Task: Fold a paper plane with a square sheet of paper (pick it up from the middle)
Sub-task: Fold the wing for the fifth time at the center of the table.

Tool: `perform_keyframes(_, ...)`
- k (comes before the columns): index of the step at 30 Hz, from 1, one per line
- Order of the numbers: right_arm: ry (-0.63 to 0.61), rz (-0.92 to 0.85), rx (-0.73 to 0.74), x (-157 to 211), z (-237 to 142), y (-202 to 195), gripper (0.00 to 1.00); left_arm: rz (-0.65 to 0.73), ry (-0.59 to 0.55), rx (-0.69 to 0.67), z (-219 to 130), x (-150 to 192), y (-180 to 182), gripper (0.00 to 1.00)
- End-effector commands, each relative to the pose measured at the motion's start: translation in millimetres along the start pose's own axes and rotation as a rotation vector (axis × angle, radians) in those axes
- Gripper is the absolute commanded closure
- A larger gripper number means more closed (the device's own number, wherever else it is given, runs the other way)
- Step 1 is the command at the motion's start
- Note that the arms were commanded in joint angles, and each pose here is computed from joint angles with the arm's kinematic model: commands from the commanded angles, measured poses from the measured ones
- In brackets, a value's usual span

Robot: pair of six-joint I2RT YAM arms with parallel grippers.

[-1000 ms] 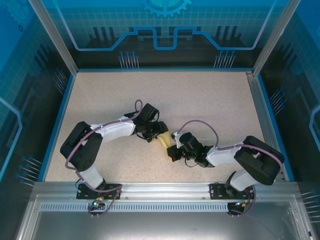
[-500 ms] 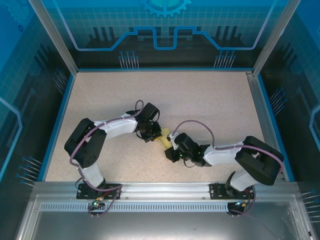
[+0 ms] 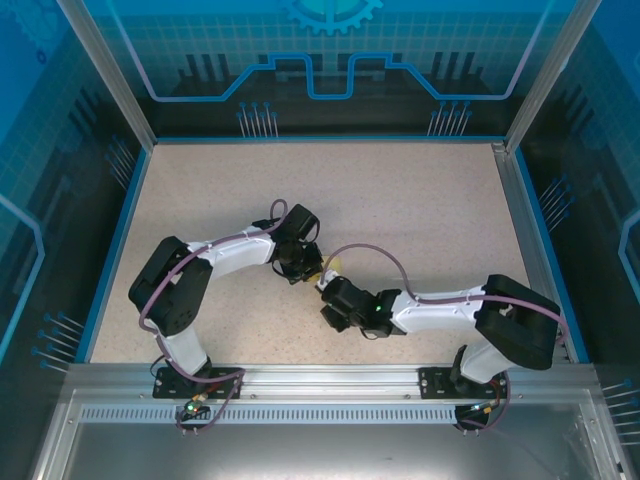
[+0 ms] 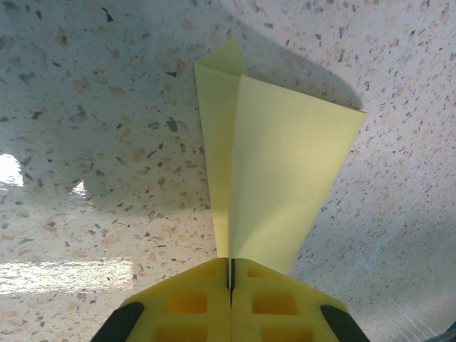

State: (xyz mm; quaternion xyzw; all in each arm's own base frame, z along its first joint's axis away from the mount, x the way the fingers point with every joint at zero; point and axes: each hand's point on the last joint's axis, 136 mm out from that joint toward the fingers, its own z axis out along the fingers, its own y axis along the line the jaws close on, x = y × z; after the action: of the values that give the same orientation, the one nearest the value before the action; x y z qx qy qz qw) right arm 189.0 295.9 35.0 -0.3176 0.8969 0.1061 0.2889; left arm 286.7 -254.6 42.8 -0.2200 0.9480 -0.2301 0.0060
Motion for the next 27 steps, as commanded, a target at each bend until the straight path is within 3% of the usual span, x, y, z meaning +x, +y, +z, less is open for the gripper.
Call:
perform_keyframes(1, 0.060, -0.070, 0.140, 11, 0, -13, 0.70, 0.008, 0.021, 0.006, -6, 0, -5, 0.93)
perform_keyframes(4, 0.073, -0.087, 0.172, 12, 1, -13, 0.70, 0.009, 0.022, 0.003, -5, 0, -5, 0.93)
perform_keyframes(16, 0.057, -0.067, 0.162, 8, 4, -7, 0.95, 0.012, 0.016, 0.004, -8, 0, -5, 0.93)
perform_keyframes(27, 0.027, 0.039, 0.040, 8, 10, 0, 0.99, 0.025, -0.009, -0.005, -16, -2, -5, 0.85)
